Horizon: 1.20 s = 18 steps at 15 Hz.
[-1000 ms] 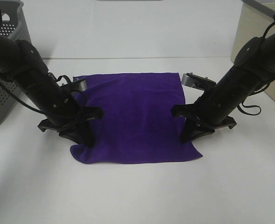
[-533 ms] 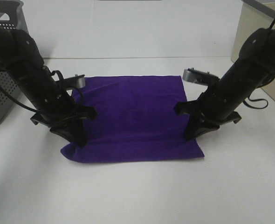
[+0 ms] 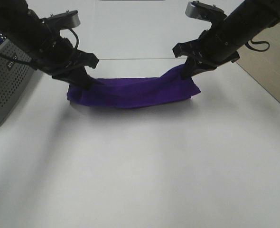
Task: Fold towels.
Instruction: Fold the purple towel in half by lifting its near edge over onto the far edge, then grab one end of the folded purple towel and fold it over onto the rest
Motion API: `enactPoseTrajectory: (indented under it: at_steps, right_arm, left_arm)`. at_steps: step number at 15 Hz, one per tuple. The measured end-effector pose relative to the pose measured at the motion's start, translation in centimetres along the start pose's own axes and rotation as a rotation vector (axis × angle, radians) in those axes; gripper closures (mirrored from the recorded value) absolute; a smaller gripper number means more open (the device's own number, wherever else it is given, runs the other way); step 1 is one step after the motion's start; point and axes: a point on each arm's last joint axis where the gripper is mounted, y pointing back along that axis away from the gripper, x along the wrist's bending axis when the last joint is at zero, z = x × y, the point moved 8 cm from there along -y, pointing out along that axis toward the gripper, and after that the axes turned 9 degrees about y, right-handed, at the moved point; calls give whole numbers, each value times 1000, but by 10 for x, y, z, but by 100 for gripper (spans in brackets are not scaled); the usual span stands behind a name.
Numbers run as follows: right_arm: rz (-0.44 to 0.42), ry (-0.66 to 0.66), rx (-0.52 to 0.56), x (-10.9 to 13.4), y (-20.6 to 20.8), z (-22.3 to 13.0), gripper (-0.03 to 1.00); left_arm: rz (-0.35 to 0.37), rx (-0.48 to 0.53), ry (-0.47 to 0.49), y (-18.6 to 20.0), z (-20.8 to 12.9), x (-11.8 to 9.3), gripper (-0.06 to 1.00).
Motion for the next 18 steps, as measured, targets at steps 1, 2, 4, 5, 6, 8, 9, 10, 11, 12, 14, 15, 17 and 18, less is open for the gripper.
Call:
enactPoseTrajectory:
  at_steps: [1,2,4,5,6,8,9,10,11,12,14,15,17,18]
  right_arm:
    - [-11,17,-13,-6,-7,14,94]
    - [-20,28,-23,-12,-14,26,94]
    - [-36,28,-51,-20,-23,47,94]
    - [-50,33,-63,-29,-36,63,94]
    - [-52,30,-72,-32,-43,69,94]
    - [-49,11,-58,-38,-59,68,94]
    - [-48,7,-36,-42,-70,62,94]
    - [-50,5,-16,-45,-78,56,94]
    - [-49,-1,-2,-47,-85,51,94]
    - [-50,-5,5,-49,-90,48,94]
    - [-60,-6,-1,-52,-96,47,91]
    - [-62,-8,-3,-53,-96,47,86]
    - [-64,-8,-9,-53,-96,48,57]
    - [-62,-7,-2,-53,-96,47,38]
  left_arm:
    - [5,-35,-12,0,15,0,94]
    - [17,-52,-14,-3,26,2,94]
    - [39,-64,-7,-12,38,11,94]
    - [62,-73,5,-26,52,29,94]
    - [68,-76,13,-34,58,36,94]
    - [84,-80,14,-52,66,50,94]
    - [88,-89,12,-57,71,54,94]
    - [93,-102,5,-62,76,56,94]
    - [96,-115,3,-67,81,58,94]
    - [100,-132,-2,-70,86,60,93]
    - [104,-142,0,-76,87,63,89]
    - [105,-137,1,-79,86,64,83]
    - [108,-130,1,-80,85,66,61]
    - [113,-123,11,-80,83,67,43]
